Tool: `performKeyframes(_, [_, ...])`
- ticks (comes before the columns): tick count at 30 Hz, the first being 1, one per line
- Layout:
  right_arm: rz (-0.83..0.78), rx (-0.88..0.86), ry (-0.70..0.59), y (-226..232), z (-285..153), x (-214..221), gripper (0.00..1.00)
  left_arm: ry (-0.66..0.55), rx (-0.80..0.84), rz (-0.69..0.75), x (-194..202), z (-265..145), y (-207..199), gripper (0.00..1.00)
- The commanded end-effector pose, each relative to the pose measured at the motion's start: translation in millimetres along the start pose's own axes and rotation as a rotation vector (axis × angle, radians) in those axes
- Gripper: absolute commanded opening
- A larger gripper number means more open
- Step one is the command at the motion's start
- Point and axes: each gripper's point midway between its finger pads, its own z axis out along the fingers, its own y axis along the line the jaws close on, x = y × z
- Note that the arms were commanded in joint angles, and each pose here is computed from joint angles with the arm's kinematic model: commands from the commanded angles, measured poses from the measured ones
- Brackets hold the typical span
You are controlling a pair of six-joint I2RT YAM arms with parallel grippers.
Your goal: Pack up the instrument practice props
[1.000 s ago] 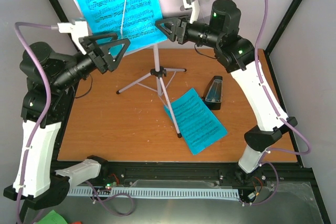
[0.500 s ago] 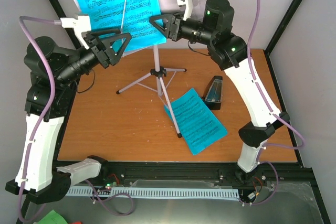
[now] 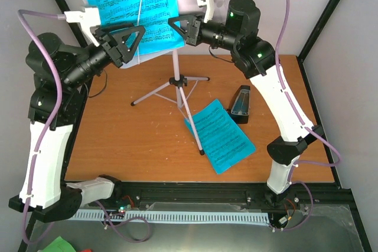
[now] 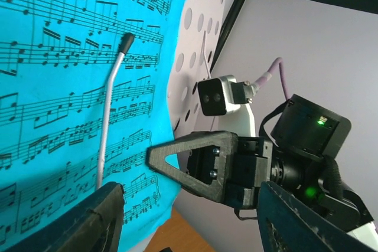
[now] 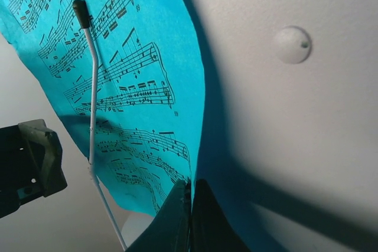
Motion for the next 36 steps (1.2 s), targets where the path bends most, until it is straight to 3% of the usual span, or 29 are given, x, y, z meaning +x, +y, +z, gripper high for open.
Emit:
performKeyframes(1, [-0.033,-0.025,-0.041,16,-5,-13,0.03,-0.041,-0.029,0.025,-14,1,3,0.61])
performKeyframes(15, [-0.044,-0.026,-0.043,18,-7,-13,0.03,-0.040,-0.084,0.004,-10,15,24,0.50])
performKeyframes(26, [-0.056,-0.023,-0.045,19,-9,-14,0.03,-0.010,-0.074,-0.012,-1,28,32,0.46])
performKeyframes(34, [-0.063,-0.019,-0.047,19,-9,-15,0.03,-0.025,-0.052,0.002,-2,29,30,0.25])
performKeyframes(36, [-0.063,-0.013,-0.048,18,-9,-15,0.03,-0.024,-0.049,0.015,-1,29,29,0.15])
